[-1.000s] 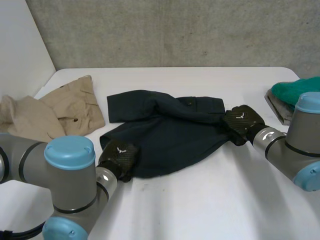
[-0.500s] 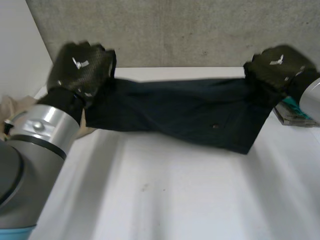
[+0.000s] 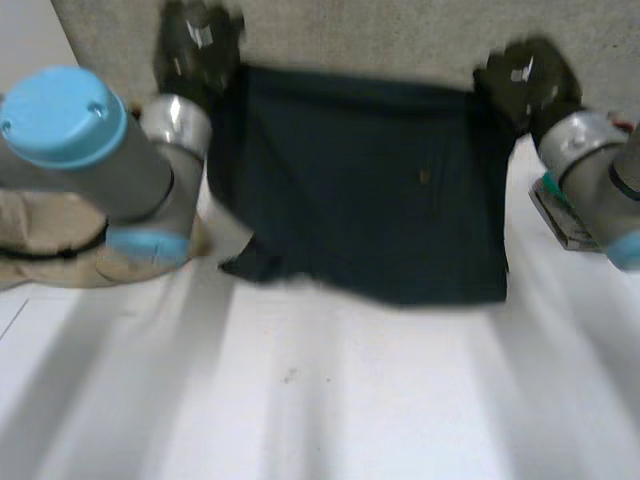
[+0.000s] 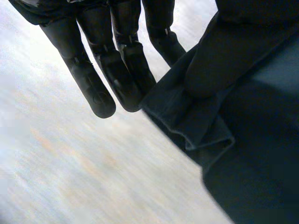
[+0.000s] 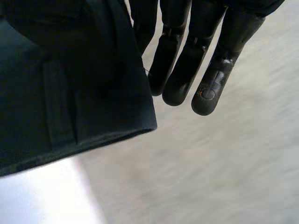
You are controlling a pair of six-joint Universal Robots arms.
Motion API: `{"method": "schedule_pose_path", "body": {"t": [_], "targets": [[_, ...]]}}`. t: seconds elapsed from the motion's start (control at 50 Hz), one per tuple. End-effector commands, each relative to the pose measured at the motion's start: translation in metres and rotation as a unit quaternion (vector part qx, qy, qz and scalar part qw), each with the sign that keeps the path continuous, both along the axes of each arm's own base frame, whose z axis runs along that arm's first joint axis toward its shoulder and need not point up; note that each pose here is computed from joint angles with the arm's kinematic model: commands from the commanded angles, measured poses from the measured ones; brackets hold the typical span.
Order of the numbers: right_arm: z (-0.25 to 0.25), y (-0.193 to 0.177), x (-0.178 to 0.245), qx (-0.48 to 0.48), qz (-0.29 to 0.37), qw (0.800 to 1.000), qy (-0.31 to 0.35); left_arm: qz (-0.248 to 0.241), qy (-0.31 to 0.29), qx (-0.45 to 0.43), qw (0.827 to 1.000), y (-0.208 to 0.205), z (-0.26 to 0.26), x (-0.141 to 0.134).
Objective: Fold the laundry.
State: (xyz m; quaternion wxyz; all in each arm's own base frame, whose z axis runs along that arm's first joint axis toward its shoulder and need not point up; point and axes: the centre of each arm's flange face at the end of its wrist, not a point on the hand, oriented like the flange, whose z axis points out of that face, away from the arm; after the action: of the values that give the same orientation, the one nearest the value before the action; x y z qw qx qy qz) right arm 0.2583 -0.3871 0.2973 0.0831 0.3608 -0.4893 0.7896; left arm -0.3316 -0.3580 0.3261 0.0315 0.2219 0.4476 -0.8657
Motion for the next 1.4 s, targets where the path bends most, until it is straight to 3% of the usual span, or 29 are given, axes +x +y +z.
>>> {"method": "schedule_pose_path", "body": {"t": [0.02, 0.2, 0.38, 0.52, 0.62, 0.8, 1.02, 1.08, 1.16, 1.3, 1.32, 1.4], "targets": [[0.062, -0.014, 0.006, -0.211, -0.002, 0.974, -0.078, -0.001, 0.094, -0.180, 0.979, -0.003, 0.082, 0.005], [0.060, 0.001, 0.013, -0.162, 0.019, 0.981, -0.110, -0.028, 0.077, -0.088, 0.993, 0.014, 0.041, 0.009], [-0.015, 0.030, 0.023, 0.025, 0.030, 0.998, -0.050, -0.022, -0.011, 0.090, 0.996, 0.051, -0.057, 0.025], [-0.077, 0.057, 0.008, 0.185, 0.010, 0.983, 0.020, -0.032, -0.102, 0.256, 0.961, 0.108, -0.134, 0.040], [-0.120, 0.098, -0.005, 0.304, 0.012, 0.949, 0.086, -0.050, -0.163, 0.338, 0.926, 0.159, -0.156, 0.047], [-0.117, 0.152, -0.022, 0.366, 0.015, 0.921, 0.132, -0.052, -0.235, 0.416, 0.877, 0.231, -0.151, 0.074], [-0.120, 0.193, -0.041, 0.420, 0.016, 0.883, 0.210, -0.075, -0.298, 0.466, 0.830, 0.277, -0.153, 0.087], [-0.123, 0.193, -0.048, 0.429, 0.013, 0.878, 0.212, -0.077, -0.291, 0.458, 0.836, 0.272, -0.150, 0.083], [-0.125, 0.190, -0.049, 0.426, 0.011, 0.880, 0.208, -0.073, -0.268, 0.431, 0.858, 0.257, -0.139, 0.074], [-0.128, 0.188, -0.047, 0.416, 0.019, 0.888, 0.197, -0.061, -0.189, 0.355, 0.913, 0.205, -0.103, 0.057], [-0.128, 0.188, -0.047, 0.414, 0.019, 0.889, 0.196, -0.069, -0.172, 0.333, 0.925, 0.192, -0.096, 0.050], [-0.129, 0.186, -0.046, 0.408, 0.019, 0.892, 0.195, -0.123, -0.150, 0.282, 0.940, 0.160, -0.094, 0.024]]}}
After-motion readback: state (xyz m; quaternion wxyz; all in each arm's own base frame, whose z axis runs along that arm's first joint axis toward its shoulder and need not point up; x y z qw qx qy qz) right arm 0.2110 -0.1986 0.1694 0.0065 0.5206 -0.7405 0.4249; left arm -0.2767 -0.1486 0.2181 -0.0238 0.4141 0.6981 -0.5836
